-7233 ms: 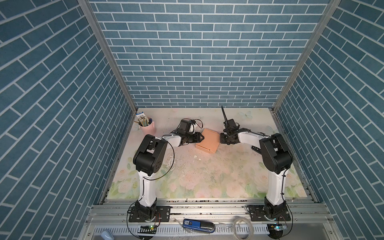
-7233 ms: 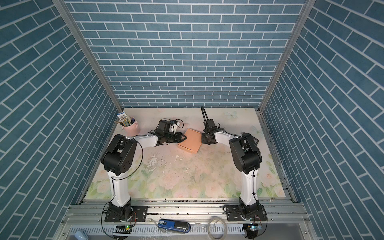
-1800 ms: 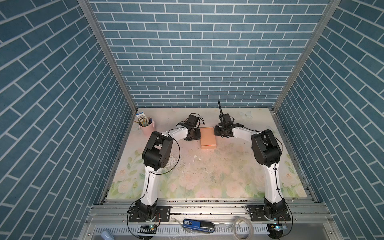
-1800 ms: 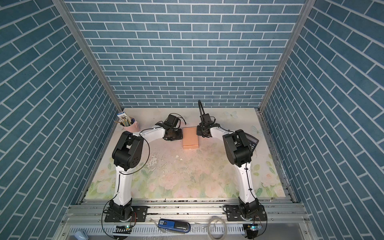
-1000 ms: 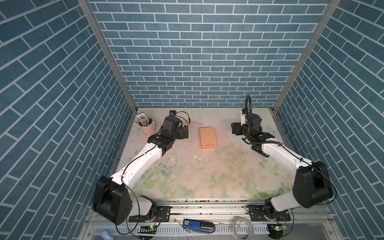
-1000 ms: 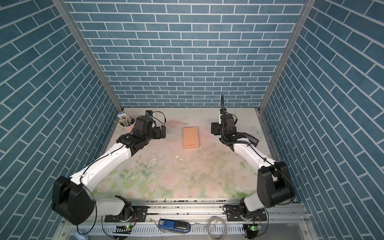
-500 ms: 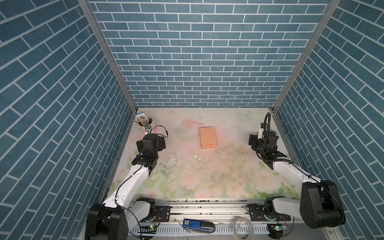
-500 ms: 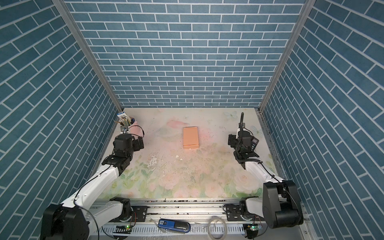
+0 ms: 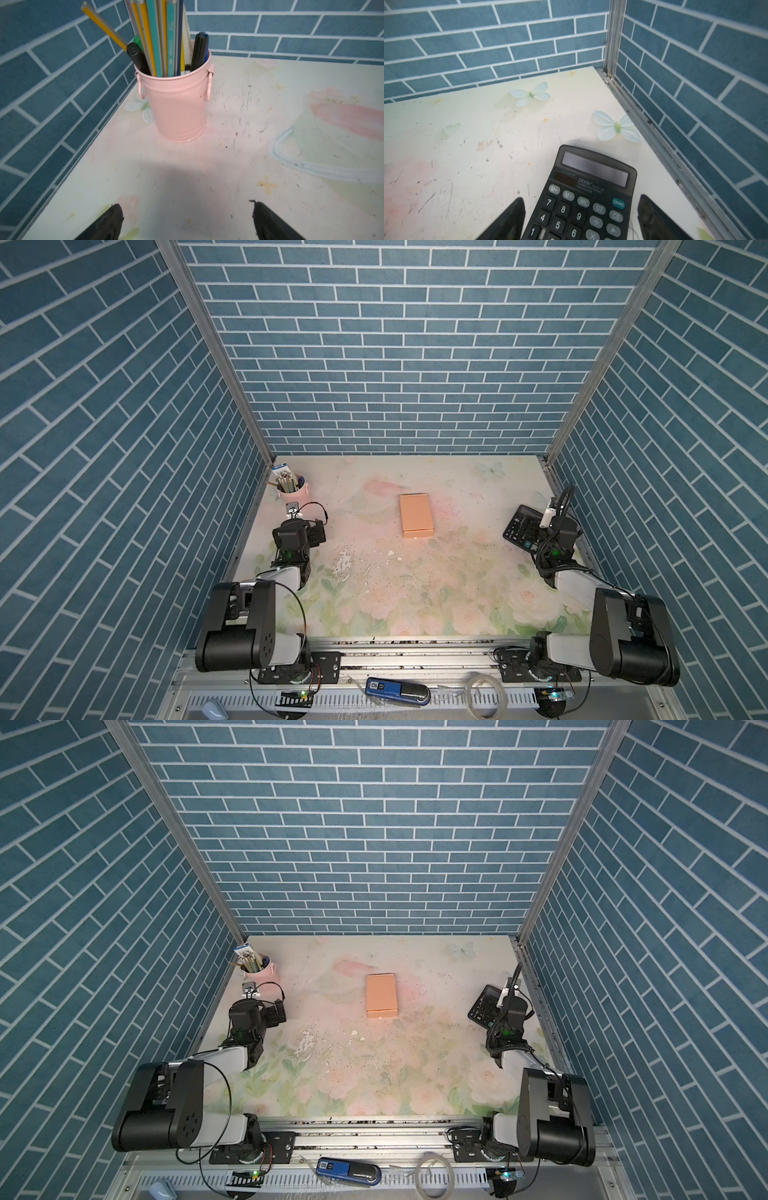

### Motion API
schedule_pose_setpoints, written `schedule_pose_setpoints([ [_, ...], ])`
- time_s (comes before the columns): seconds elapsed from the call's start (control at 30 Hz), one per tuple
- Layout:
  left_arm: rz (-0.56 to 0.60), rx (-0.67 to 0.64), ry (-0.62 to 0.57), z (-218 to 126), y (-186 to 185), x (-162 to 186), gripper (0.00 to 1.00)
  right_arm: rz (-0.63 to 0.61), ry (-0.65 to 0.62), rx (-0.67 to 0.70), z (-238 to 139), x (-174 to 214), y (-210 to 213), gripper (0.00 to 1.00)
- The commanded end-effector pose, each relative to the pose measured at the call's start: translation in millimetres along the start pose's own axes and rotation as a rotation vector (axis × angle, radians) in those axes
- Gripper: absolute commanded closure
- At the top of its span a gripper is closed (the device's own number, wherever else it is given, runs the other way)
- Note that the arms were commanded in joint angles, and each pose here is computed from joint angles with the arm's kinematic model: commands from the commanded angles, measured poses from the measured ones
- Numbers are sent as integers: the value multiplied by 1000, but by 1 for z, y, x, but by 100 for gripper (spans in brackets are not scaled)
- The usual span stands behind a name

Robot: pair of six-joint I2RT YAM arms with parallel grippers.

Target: Fold the paper box

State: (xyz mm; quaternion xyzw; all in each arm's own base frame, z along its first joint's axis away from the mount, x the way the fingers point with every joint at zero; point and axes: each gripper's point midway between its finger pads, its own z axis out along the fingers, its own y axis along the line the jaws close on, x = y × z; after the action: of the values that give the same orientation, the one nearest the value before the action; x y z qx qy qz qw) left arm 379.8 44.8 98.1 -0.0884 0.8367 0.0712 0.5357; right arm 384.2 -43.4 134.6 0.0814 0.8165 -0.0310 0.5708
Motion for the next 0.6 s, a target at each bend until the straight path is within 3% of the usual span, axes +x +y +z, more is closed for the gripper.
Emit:
schedule_pose_setpoints([
  [0.0,23,81,-76,2,-12,-11,0,4,-49,-36,-6,-10,6,15],
  [0.2,43,128,-134,-2,-22,0,0,-32,-13,-33,2,19,8,17],
  [0.4,65,145,-115,3,-28,-1,0,-33,-133,-27,1,35,7,17],
  [0.53,91,123,-89,7,-31,0,0,-46,-41,-32,14,41,9,19],
  [0.57,92,122,-87,7,-31,0,0,-43,-21,-22,18,39,8,15],
])
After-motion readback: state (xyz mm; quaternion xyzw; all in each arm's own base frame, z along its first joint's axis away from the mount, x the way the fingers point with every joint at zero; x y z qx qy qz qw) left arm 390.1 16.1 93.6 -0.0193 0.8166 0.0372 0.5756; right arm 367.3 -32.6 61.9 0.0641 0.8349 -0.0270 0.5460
